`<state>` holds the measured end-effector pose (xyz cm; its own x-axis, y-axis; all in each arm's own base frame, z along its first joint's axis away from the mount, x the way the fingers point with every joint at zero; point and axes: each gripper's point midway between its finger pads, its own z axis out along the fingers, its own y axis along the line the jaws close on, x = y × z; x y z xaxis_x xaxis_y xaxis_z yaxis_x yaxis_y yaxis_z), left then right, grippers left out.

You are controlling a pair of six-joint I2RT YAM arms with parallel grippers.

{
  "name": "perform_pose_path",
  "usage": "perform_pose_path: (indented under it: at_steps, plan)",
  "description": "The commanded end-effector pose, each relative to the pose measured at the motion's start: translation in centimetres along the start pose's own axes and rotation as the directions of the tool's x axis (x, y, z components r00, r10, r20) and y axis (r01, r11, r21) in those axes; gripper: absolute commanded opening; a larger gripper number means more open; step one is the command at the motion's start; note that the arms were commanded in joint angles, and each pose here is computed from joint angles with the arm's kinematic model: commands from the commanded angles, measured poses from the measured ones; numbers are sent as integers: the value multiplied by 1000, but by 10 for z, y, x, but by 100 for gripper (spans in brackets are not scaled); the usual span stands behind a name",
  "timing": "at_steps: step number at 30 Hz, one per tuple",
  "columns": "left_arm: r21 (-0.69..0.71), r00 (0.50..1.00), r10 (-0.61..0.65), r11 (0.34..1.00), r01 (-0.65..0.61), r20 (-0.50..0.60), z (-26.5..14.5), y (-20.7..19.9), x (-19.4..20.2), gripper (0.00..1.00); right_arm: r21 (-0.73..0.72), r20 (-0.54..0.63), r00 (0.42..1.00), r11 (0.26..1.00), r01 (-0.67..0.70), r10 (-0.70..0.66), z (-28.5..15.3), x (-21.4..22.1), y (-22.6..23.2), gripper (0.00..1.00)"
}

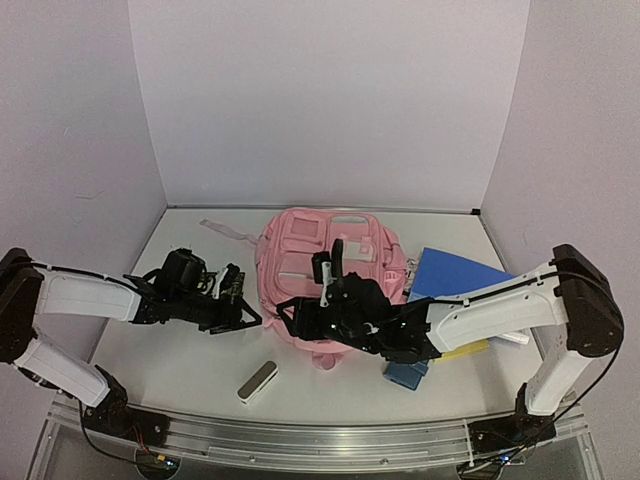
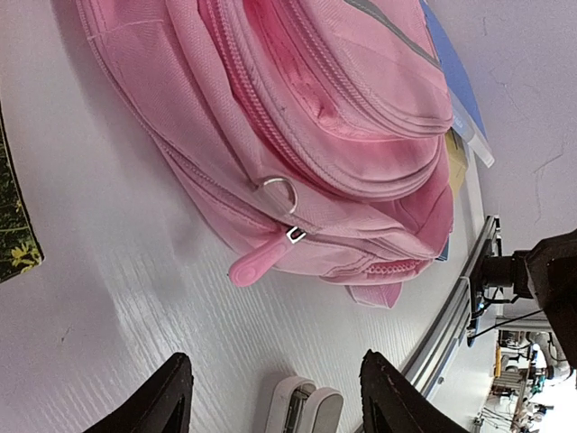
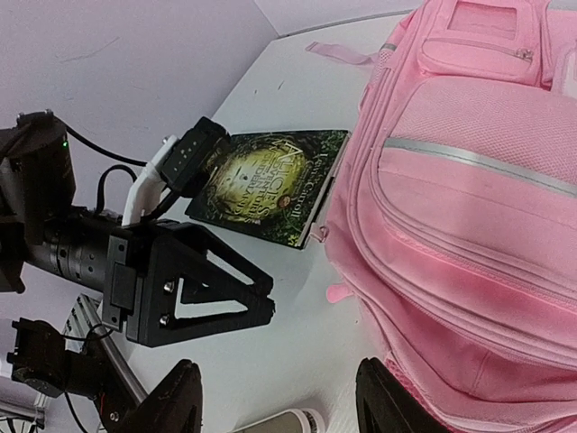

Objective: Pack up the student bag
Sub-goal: Unzip the student bag at the center of the board.

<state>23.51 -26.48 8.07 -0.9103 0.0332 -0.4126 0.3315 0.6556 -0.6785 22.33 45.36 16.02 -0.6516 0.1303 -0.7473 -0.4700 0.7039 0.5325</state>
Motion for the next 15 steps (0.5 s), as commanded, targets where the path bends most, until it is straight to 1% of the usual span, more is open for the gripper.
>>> perform_pose_path:
  at_steps: [1, 2, 4, 8, 10, 15]
  plan:
    - [71, 991, 129, 989, -132, 46, 9, -11, -13, 63, 135, 11, 998, 989, 65, -67, 4, 1, -25, 64]
    - [76, 989, 138, 987, -141, 46, 12, -9, -13, 63, 170, -7, 994, 980, 105, -106, 5, 3, -31, 66]
    - [88, 989, 147, 985, -149, 36, 18, -7, -12, 63, 219, -44, 984, 959, 179, -174, 7, 7, -39, 66]
    - [145, 988, 156, 977, -155, 2, 31, -9, -8, 59, 247, -111, 959, 927, 281, -262, 7, 14, -48, 66]
    - [155, 988, 155, 976, -152, -3, 35, -9, -8, 56, 246, -123, 952, 920, 305, -282, 5, 14, -49, 65]
    - [150, 988, 153, 977, -153, 11, 38, -5, -8, 55, 243, -137, 945, 915, 322, -296, 4, 16, -51, 63]
